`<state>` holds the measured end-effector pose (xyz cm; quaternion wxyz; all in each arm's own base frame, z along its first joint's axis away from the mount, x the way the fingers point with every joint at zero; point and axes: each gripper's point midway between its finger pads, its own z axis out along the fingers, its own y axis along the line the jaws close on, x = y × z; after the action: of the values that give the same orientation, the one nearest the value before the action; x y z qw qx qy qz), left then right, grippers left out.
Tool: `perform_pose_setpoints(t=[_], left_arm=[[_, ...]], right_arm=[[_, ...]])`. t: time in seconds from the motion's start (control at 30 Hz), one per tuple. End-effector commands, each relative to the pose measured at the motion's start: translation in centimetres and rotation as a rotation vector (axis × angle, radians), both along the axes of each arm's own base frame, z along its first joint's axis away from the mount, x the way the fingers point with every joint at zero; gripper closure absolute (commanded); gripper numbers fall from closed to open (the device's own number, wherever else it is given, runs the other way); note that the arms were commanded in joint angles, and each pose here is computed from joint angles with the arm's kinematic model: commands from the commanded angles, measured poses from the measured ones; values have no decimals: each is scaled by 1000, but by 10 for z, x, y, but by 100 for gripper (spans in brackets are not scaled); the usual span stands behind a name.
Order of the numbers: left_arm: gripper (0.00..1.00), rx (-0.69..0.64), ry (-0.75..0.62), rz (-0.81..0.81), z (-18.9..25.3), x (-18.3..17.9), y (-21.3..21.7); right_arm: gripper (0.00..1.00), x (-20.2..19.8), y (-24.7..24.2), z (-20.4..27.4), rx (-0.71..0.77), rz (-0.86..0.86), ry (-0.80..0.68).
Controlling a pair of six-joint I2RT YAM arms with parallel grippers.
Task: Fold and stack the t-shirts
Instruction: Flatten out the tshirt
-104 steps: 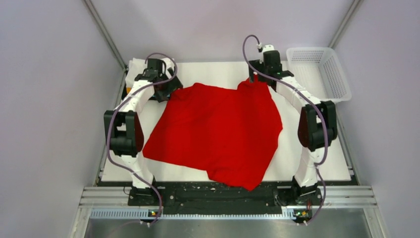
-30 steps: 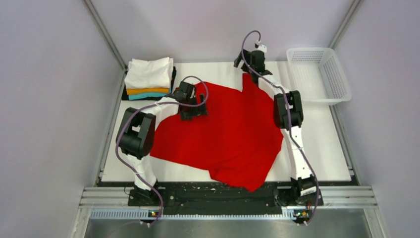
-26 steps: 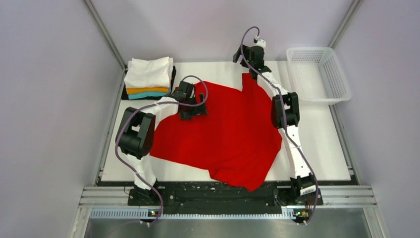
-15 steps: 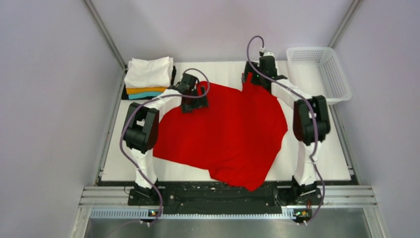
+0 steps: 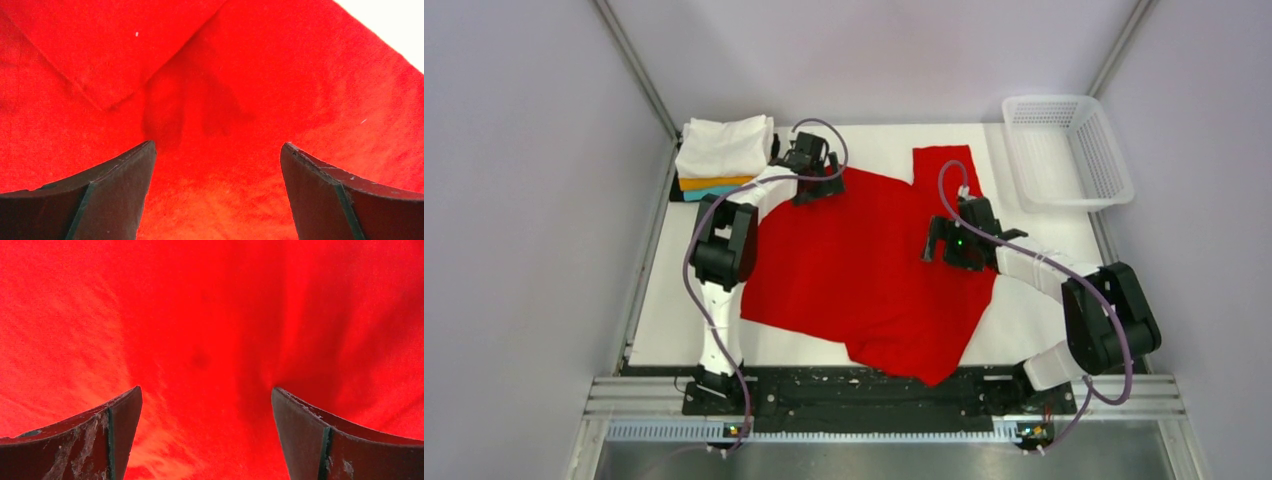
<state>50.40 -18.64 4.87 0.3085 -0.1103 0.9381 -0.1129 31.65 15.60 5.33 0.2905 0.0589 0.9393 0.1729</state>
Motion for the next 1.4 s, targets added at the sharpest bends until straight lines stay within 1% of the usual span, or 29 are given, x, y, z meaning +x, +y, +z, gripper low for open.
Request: perform_pose_setpoints(t=[0.0,0.13,0.2,0.37,0.47,0.57,0.7,0.77,0.8,0.87,0.93,1.03,1.17,1.2,1.23,1.3,1.37], left_arm=[[1,50,-90,50,-2,28,11],[1,98,-109,110,-7,48,26],[1,101,-119,138,-5,62,35],[1,-26,-68,143,-15,88,37],[1,-104,-75,150,-10,104,36],[1,-172,-143,133,13,122,32],[1,-236,-305,204,47,159,46],[1,-284,-378,245,54,179,57],[1,-319,-414,278,64,193,66],[1,-385,-471,273,80,212,66],[1,-446,-518,281,90,224,67],[1,-476,-559,257,111,225,63],[1,-441,-578,181,145,208,56],[1,-421,-581,162,154,201,54],[1,-399,-593,145,172,190,54],[1,-353,-575,125,182,170,52],[1,-326,-524,88,185,144,44]], right_arm=[[1,-21,-11,-1,-15,-44,60],[1,-36,-29,-19,-62,-68,145],[1,-42,-41,-26,-81,-88,183],[1,-48,-65,-30,-137,-122,212],[1,-48,-68,-29,-149,-115,215],[1,-49,-70,-30,-160,-109,223],[1,-52,-73,-30,-172,-100,234],[1,-53,-80,-30,-200,-112,229],[1,-54,-81,-30,-205,-110,231],[1,-56,-84,-31,-213,-109,238],[1,-57,-84,-31,-216,-105,242],[1,-51,-83,-24,-214,-97,218],[1,-35,-79,-6,-204,-79,159],[1,-31,-78,-2,-201,-76,144],[1,-26,-77,3,-198,-74,127],[1,-22,-80,11,-213,-74,103],[1,-21,-88,14,-252,-87,99]])
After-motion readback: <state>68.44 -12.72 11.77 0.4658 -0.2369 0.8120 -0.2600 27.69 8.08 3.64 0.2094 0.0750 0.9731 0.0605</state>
